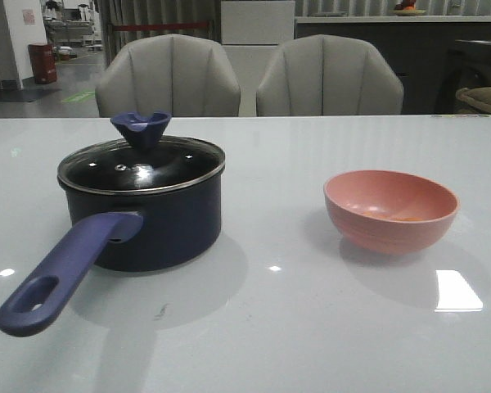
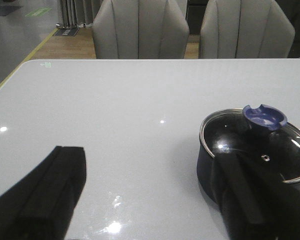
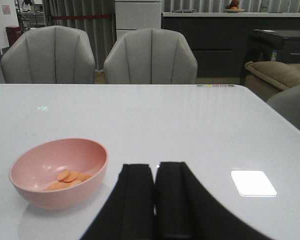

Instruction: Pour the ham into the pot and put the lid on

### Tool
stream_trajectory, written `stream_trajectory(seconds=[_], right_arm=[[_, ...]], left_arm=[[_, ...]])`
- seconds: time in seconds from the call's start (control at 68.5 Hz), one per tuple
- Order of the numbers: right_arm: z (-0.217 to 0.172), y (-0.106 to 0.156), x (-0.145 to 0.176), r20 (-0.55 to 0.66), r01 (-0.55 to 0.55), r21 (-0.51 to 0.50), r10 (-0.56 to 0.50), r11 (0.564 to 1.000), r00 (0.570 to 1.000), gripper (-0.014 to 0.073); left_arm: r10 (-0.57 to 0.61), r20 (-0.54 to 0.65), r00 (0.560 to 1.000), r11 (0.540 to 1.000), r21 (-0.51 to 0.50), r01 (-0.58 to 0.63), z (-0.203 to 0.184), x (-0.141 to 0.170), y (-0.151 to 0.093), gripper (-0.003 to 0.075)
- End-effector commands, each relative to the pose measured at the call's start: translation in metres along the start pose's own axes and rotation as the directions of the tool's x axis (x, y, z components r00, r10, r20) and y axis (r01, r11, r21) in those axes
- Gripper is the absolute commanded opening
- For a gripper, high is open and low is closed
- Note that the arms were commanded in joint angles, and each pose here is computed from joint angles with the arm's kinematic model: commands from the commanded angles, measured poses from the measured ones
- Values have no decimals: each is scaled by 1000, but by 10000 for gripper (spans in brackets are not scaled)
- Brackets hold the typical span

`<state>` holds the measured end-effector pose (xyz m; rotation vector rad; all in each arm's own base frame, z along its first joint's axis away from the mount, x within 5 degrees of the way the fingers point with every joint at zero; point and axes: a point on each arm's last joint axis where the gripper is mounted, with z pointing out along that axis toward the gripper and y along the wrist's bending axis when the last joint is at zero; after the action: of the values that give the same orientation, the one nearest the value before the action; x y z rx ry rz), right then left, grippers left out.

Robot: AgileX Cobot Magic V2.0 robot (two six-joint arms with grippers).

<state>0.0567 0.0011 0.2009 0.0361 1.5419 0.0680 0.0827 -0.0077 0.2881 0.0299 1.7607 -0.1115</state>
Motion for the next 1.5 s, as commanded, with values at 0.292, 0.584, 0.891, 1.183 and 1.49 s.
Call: stream_trajectory(seconds=[0.292,0.584,0.891,1.183,1.49], right_arm=[[-2,1,-10,108,20,-2,-20,1000,994,148],[-2,1,-10,108,20,-2,-20,1000,994,148],[-2,1,-11,109,20,-2,-20,1000,994,148],[-2,1,-11,109,20,-2,-20,1000,994,148],[-2,1,-11,109,20,-2,-20,1000,994,148]], left_arm=[[-40,-58,997,999,13,41,12,-51,-5,583],[-53,-337,940,998,-5,55,70,-83,-9,583],[27,-543,839,991,126,49,159,-102,-51,582],[173,-617,768,970,244,-22,224,-101,-125,582],[142,-697,703,981,195,-5,269,-99,-154,583]])
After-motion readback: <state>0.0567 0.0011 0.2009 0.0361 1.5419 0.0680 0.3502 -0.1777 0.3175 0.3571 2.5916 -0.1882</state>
